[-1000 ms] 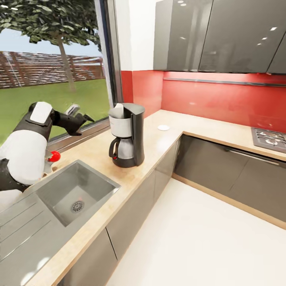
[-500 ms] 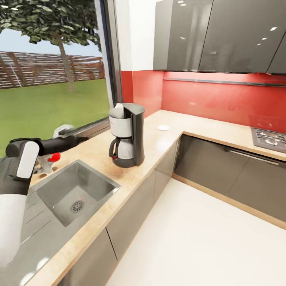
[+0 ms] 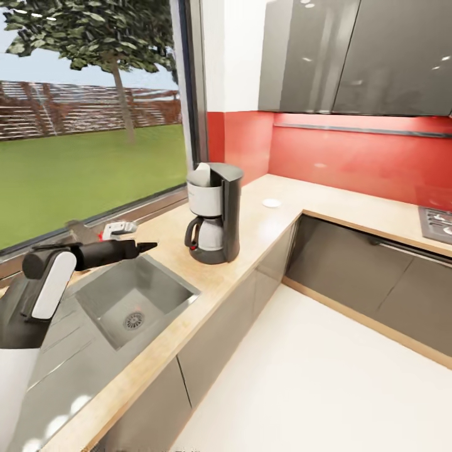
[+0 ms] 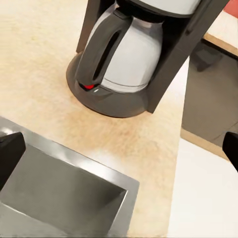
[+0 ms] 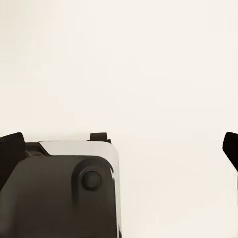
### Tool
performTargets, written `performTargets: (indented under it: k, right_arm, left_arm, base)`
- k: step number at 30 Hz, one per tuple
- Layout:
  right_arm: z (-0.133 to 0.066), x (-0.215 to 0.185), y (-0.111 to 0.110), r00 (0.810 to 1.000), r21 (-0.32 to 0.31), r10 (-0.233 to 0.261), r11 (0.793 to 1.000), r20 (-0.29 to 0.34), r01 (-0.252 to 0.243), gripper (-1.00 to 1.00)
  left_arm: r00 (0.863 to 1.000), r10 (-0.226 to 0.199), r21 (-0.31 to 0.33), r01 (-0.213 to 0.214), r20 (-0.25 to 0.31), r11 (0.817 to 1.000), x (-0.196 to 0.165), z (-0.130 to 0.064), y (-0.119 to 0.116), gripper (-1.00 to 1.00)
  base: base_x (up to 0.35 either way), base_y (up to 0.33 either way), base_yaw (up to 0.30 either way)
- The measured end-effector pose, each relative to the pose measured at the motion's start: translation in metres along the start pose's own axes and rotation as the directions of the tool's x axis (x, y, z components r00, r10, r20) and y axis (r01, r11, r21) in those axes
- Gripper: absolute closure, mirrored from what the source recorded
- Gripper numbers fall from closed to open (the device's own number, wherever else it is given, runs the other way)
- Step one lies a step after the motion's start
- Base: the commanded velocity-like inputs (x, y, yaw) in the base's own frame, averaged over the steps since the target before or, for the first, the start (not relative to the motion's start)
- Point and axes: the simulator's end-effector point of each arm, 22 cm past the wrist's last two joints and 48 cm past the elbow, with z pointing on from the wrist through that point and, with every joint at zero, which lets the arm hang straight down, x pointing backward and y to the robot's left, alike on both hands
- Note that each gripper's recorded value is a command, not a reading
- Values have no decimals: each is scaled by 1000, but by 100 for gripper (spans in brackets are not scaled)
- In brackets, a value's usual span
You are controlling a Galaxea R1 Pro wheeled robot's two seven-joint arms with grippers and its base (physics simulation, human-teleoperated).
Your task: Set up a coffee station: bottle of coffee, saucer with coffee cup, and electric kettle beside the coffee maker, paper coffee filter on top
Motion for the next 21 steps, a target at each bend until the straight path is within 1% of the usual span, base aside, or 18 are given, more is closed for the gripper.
performTargets:
  k: [3,5,7,9,10,11,12,16,18,19,20,21]
  right_arm:
    - [0,0,0,1000,0,1,1000,0,-1,-100]
    - [0,0,0,1000,0,1,1000,0,-1,-100]
    - [0,0,0,1000,0,1,1000,-1,-1,-100]
    - [0,0,0,1000,0,1,1000,1,-1,-100]
    - [0,-1,0,1000,0,1,1000,1,-1,-100]
    - [0,-1,0,1000,1,1,1000,3,-1,-100]
    - [0,-1,0,1000,1,1,1000,3,-1,-100]
    - [0,-2,0,1000,1,1,1000,4,-1,-100]
    - [0,-2,0,1000,1,1,1000,4,-1,-100]
    - [0,-2,0,1000,1,1,1000,4,-1,-100]
    - [0,-2,0,1000,1,1,1000,4,-1,-100]
    - [0,-2,0,1000,1,1,1000,4,-1,-100]
  left_arm:
    - [1000,22,11,-22,-20,1000,8,5,-8,-100]
    - [999,31,13,-30,-14,999,7,7,-10,-100]
    - [999,32,13,-32,-13,999,13,9,-10,-100]
    - [999,30,16,-29,-16,999,31,12,-10,-100]
    - [999,35,20,-35,-15,999,36,15,-11,-100]
    - [992,121,29,-120,-43,992,72,29,-27,-100]
    - [990,131,30,-129,-50,991,78,31,-28,-100]
    - [989,139,31,-137,-51,990,79,32,-30,-100]
    - [988,143,36,-141,-55,989,81,33,-33,-100]
    - [980,182,68,-177,-77,982,95,40,-50,-100]
    - [977,202,72,-198,-64,978,95,42,-54,-100]
    - [976,212,74,-208,-53,975,94,43,-56,-100]
  base:
    - [-7,-247,275]
    - [-147,-230,245]
    - [-219,-204,105]
    - [-115,-80,22]
    - [-4,-3,1]
    - [-3,-2,1]
    - [-2,-2,0]
    - [-1,0,7]
    - [0,0,155]
    - [0,0,253]
    - [0,0,258]
    - [0,0,265]
